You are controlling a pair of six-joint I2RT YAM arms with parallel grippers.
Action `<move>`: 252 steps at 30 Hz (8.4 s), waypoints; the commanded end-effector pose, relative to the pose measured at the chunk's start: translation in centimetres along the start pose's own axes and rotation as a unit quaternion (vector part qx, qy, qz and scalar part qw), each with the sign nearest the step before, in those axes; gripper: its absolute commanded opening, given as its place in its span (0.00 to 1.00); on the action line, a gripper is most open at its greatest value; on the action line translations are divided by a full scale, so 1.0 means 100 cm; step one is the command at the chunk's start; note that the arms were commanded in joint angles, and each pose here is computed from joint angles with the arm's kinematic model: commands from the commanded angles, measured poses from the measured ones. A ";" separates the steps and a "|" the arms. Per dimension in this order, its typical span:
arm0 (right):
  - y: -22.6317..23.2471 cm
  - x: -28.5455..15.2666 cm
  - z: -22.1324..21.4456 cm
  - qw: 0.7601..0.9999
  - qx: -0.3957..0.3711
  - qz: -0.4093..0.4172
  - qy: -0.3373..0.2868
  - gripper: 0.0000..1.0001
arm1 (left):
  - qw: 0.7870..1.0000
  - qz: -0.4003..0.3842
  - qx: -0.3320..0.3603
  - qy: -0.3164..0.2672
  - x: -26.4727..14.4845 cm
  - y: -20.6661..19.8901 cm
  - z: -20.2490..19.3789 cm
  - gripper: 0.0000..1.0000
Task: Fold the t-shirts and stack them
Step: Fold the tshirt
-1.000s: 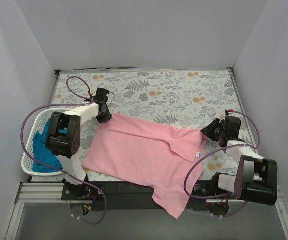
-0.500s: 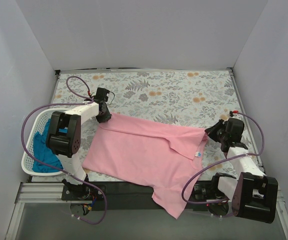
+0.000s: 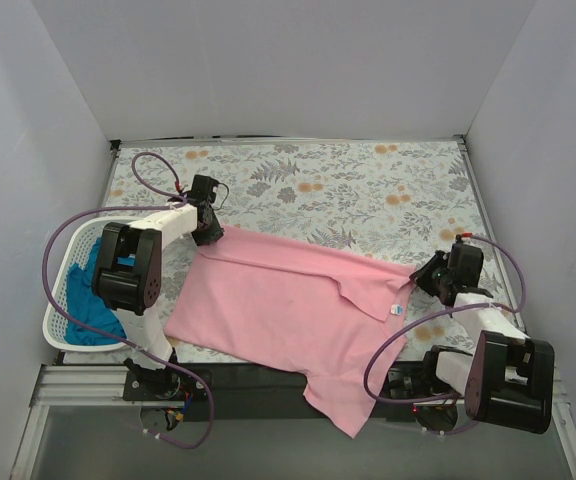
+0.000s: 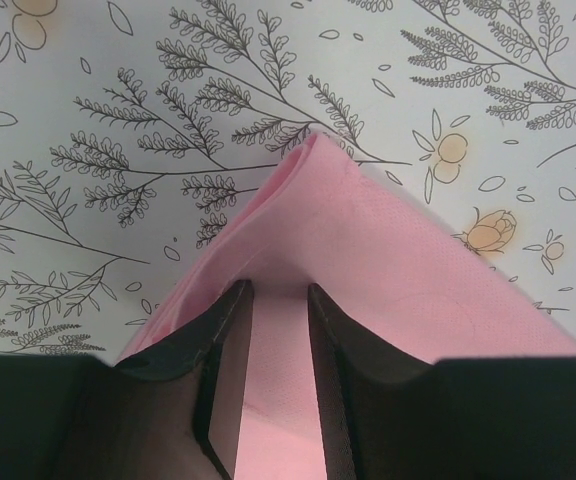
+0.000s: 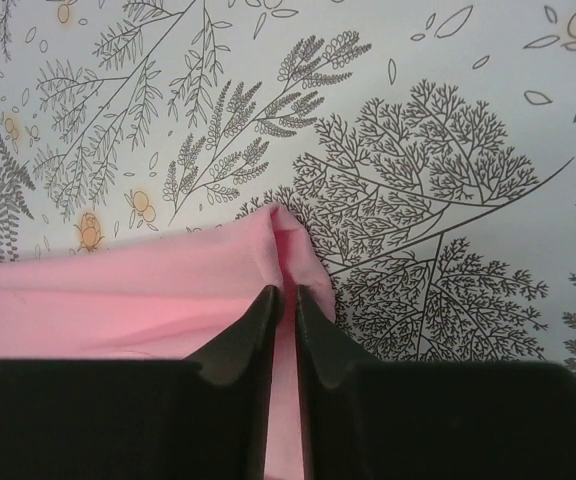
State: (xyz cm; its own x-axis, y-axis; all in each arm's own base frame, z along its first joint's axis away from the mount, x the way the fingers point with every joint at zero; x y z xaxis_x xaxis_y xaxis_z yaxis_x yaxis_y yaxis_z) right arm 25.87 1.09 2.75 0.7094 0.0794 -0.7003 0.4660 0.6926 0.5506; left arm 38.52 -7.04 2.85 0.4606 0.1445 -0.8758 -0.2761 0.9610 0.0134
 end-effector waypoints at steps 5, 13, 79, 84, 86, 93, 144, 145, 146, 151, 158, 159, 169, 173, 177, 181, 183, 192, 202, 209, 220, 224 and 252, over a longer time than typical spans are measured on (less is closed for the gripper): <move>0.022 -0.017 0.025 0.998 -0.067 0.008 0.002 0.33 | 1.000 0.002 0.004 0.011 -0.001 0.008 -0.005 0.36; 0.047 -0.052 0.004 0.990 -0.139 0.031 0.012 0.49 | 0.996 -0.060 -0.008 -0.060 -0.042 -0.004 0.023 0.51; 0.163 -0.039 -0.164 0.835 -0.517 0.015 0.185 0.01 | 0.987 -0.036 -0.033 -0.155 -0.094 0.034 0.007 0.52; 0.169 -0.041 -0.177 0.844 -0.491 0.021 0.214 0.01 | 0.987 -0.039 -0.029 -0.151 -0.092 0.033 0.005 0.52; 0.165 -0.040 -0.180 0.842 -0.489 -0.001 0.229 0.01 | 0.988 -0.040 -0.025 -0.147 -0.091 0.032 0.004 0.52; 0.157 -0.035 -0.176 0.839 -0.497 -0.023 0.219 0.10 | 0.989 -0.040 -0.023 -0.144 -0.090 0.032 0.003 0.52; 0.177 -0.054 -0.170 0.874 -0.417 0.027 0.248 0.40 | 0.991 -0.046 -0.013 -0.124 -0.083 0.027 -0.003 0.51; 0.180 -0.058 -0.157 0.885 -0.405 0.037 0.229 0.40 | 0.991 -0.049 -0.013 -0.123 -0.083 0.026 -0.003 0.51; 0.176 -0.053 -0.138 0.899 -0.383 0.029 0.211 0.40 | 0.991 -0.052 -0.012 -0.122 -0.083 0.025 -0.003 0.52; 0.150 -0.047 -0.082 0.948 -0.270 0.068 0.156 0.41 | 0.990 -0.076 -0.008 -0.114 -0.081 0.013 -0.001 0.51; 0.121 -0.030 -0.036 0.975 -0.165 0.108 0.106 0.43 | 0.991 -0.113 -0.007 -0.077 -0.066 -0.016 0.013 0.51; 0.116 -0.025 -0.035 0.977 -0.157 0.106 0.102 0.43 | 0.991 -0.110 -0.005 -0.071 -0.061 -0.017 0.012 0.51; 0.034 0.011 -0.045 0.988 -0.044 0.040 0.141 0.41 | 1.000 -0.023 -0.011 0.006 -0.014 0.002 -0.015 0.49; 0.018 0.028 -0.035 0.992 -0.028 0.001 0.125 0.39 | 0.999 -0.003 -0.026 0.028 0.000 0.011 -0.016 0.49; 0.013 0.051 -0.018 0.992 -0.021 -0.028 0.119 0.39 | 0.998 0.001 -0.041 0.041 0.016 0.012 -0.007 0.49; 0.036 0.083 0.023 0.995 -0.024 -0.022 0.100 0.39 | 0.998 -0.006 -0.049 0.038 0.031 -0.002 0.015 0.49; 0.050 0.107 0.048 0.995 -0.030 -0.017 0.091 0.39 | 0.998 -0.015 -0.055 0.021 0.034 -0.012 0.037 0.49; 0.077 0.173 0.088 0.991 -0.068 0.008 0.111 0.39 | 0.998 -0.003 -0.061 0.006 0.044 -0.013 0.057 0.49; 0.079 0.174 0.093 0.991 -0.071 0.016 0.114 0.39 | 0.994 0.035 -0.102 -0.031 0.016 0.033 0.054 0.49; 0.088 0.173 0.099 0.991 -0.072 0.027 0.111 0.41 | 0.994 0.019 -0.108 -0.010 0.011 0.032 0.036 0.49; 0.129 0.098 0.130 0.987 -0.142 0.022 0.064 0.59 | 0.991 -0.027 -0.106 -0.083 -0.058 0.032 0.067 0.55; 0.125 0.055 0.107 0.983 -0.173 -0.012 0.057 0.59 | 0.990 -0.031 -0.101 -0.088 -0.082 0.036 0.045 0.57; 0.056 -0.027 -0.039 0.946 -0.292 -0.061 0.128 0.56 | 0.994 0.034 -0.094 0.050 -0.104 0.060 -0.134 0.47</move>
State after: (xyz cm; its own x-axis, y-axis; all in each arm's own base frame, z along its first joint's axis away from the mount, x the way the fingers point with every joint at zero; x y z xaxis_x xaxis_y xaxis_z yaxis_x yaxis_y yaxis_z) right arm 24.79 8.23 5.29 0.4603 0.1165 -0.8801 0.1102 0.9762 0.1869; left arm 21.65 -6.66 5.26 0.3941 0.1142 -0.9120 -0.3924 0.9182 -0.0546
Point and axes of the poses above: each gripper's point midway between its finger pads, its own x axis out along the fingers, its own y axis along the line the jaws close on, z = x × y, the point moved 1 cm from there along -x, back along the fingers, and after that the axes turned 9 degrees about x, right-handed, at the moved point
